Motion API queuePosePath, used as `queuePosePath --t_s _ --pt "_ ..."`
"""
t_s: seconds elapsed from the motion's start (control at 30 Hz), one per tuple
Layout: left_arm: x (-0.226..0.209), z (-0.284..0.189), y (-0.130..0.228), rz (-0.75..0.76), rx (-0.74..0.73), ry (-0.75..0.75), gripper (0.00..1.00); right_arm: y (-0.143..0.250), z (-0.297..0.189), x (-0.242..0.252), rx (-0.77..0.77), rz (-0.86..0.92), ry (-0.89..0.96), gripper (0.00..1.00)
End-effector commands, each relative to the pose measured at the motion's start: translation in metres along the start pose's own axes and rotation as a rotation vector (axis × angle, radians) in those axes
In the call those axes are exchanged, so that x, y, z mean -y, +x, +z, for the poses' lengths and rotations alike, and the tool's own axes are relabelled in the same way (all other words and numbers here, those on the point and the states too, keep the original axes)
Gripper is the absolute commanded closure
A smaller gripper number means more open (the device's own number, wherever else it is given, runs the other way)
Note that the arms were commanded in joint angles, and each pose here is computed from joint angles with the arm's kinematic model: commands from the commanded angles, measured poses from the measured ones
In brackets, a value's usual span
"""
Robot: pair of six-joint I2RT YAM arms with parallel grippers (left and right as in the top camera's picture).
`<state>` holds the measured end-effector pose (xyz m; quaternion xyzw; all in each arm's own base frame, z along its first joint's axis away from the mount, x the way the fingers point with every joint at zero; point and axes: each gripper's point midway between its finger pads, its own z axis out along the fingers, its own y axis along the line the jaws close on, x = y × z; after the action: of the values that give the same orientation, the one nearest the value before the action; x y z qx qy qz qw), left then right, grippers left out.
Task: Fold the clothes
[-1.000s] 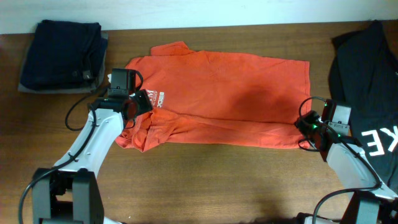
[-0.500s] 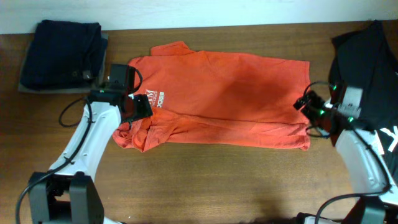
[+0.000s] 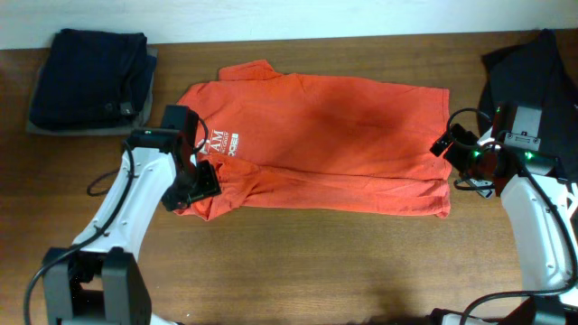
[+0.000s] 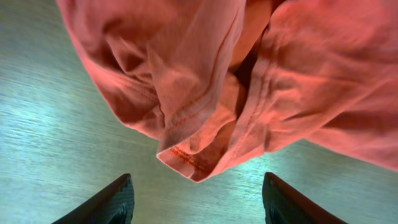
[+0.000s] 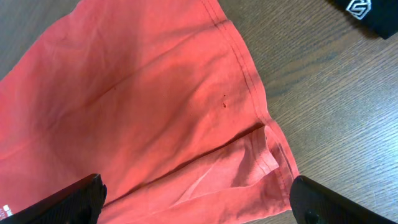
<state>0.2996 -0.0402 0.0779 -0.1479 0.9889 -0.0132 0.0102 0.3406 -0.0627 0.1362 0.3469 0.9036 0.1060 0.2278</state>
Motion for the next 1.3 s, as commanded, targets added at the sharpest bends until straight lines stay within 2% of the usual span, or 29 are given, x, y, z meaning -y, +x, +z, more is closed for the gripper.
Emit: queuePosePath --t_s 0.0,0.13,0.4,0.53,0.67,0.8,1.27 --pt "-0.001 0.018 0.006 -0.002 -0.048 -0.007 0.35 -0.001 -0.003 -0.007 -0.001 -0.017 -0.025 0.01" --pt "-0.015 0.028 -0.002 0.002 -0.020 -0.097 0.35 0.001 -0.003 -0.006 -0.010 -0.016 -0.023 0.01" --pt "-0.016 0.041 -0.005 0.032 -0.037 -0.112 0.37 0.004 -0.003 -0.004 -0.024 -0.036 -0.015 0.01" --pt "-0.016 0.047 -0.005 0.032 -0.049 -0.116 0.57 0.005 -0.003 -0.004 -0.027 -0.039 -0.014 0.01" --pt "-0.015 0.047 -0.007 0.032 -0.043 -0.114 0.85 0.005 -0.003 -0.004 -0.027 -0.039 -0.013 0.01" --pt "-0.014 0.045 -0.009 0.032 -0.035 -0.111 0.99 0.005 -0.003 -0.004 -0.026 -0.039 -0.013 0.01" --pt "-0.003 0.019 -0.035 0.029 0.035 -0.081 0.99 0.016 0.020 0.002 -0.113 -0.023 0.009 0.00"
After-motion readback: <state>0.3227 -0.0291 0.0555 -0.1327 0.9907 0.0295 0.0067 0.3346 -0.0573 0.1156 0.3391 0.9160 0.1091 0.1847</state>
